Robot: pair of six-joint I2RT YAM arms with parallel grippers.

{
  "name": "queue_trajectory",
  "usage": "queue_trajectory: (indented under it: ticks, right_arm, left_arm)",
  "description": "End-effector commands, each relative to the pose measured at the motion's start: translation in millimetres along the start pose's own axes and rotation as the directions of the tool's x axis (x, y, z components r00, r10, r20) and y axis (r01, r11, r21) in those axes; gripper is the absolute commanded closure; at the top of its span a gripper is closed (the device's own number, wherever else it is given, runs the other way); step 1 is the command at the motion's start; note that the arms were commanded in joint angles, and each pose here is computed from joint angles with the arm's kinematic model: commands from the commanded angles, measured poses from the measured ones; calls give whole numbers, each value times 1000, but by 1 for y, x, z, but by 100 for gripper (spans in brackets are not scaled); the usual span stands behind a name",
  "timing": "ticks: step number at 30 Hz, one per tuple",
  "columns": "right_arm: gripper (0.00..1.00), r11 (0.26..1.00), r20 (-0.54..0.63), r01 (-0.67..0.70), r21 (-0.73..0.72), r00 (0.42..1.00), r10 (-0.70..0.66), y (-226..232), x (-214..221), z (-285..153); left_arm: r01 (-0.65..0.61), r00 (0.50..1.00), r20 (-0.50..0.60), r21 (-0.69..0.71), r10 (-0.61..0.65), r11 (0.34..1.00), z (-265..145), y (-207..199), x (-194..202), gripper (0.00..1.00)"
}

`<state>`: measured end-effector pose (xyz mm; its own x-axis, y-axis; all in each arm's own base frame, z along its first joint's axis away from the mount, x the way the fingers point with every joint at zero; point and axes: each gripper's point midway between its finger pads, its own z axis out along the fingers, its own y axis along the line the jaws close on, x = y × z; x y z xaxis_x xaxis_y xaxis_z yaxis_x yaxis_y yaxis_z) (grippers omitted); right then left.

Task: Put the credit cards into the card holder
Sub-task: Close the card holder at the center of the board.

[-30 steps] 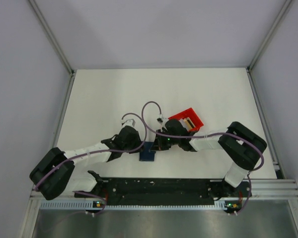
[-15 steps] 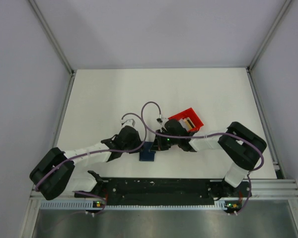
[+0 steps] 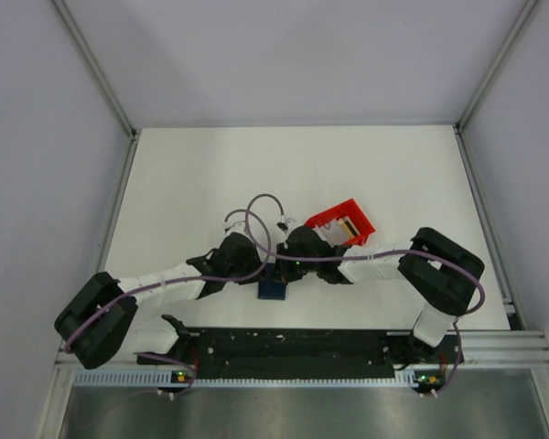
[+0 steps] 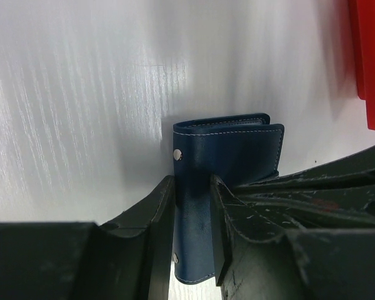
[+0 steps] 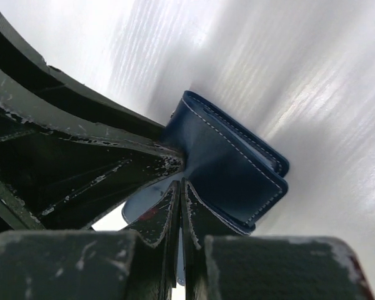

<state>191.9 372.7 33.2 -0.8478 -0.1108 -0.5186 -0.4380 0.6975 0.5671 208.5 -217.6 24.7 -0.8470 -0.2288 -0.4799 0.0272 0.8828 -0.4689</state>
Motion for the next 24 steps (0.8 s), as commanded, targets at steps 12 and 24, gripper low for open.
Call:
queue_trajectory:
  ticks: [12, 24]
  right_arm:
    - [75, 993, 135, 110, -53, 986, -102, 22, -25, -21]
    - [100, 989, 35, 84, 124, 995, -88, -4, -35, -51]
  left_arm:
    - [30, 999, -27, -76, -32, 997, 0, 21, 15, 69]
    - [28, 999, -13, -72, -29, 997, -1, 19, 10, 69]
